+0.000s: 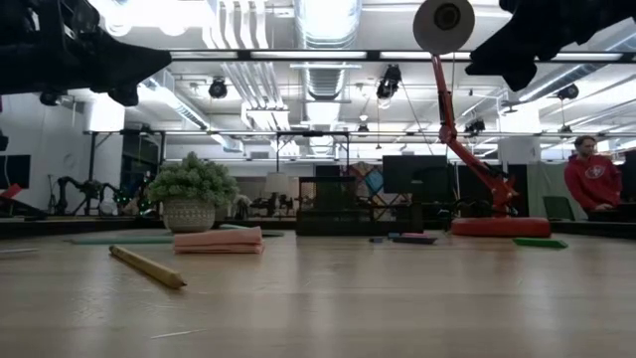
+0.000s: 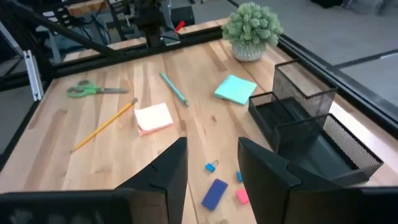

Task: Pick and place office supplies into organizer
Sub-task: Put the green eraser into the desk organizer

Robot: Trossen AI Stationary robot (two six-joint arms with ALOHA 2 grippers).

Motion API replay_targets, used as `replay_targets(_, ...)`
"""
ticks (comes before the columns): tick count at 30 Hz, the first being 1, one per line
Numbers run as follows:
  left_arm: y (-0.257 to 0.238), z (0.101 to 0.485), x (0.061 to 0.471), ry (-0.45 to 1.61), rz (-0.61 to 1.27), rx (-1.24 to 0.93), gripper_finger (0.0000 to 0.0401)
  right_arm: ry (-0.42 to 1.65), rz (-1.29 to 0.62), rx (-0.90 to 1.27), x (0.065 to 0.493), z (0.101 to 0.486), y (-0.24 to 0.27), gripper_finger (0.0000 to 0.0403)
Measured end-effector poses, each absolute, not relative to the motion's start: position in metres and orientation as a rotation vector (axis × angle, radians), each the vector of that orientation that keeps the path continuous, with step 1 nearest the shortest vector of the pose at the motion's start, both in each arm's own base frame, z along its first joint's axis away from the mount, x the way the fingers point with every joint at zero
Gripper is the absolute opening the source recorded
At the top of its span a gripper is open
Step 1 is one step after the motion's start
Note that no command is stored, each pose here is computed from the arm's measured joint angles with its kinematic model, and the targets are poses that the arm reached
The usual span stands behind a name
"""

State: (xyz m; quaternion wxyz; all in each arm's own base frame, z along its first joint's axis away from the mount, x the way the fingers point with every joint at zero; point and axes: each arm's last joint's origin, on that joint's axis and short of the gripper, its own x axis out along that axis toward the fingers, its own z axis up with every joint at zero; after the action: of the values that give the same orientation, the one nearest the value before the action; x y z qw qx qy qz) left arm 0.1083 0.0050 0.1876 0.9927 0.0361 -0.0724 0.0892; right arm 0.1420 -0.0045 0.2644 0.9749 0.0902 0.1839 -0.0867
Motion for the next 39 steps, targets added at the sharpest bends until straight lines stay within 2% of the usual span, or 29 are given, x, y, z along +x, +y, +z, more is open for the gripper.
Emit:
replay_targets(26, 0.005, 0.187, 0.109, -0.143, 0.179, 0.075, 0.0, 0.511, -0.241, 0.359, 0.144, 0.249, -0.004, 0.0129)
replay_targets(39, 0.005, 0.189, 0.109, -0.157, 0.179, 0.072, 0.0, 0.667, -0.321, 0.481, 0.152, 0.231, -0.004, 0.0129)
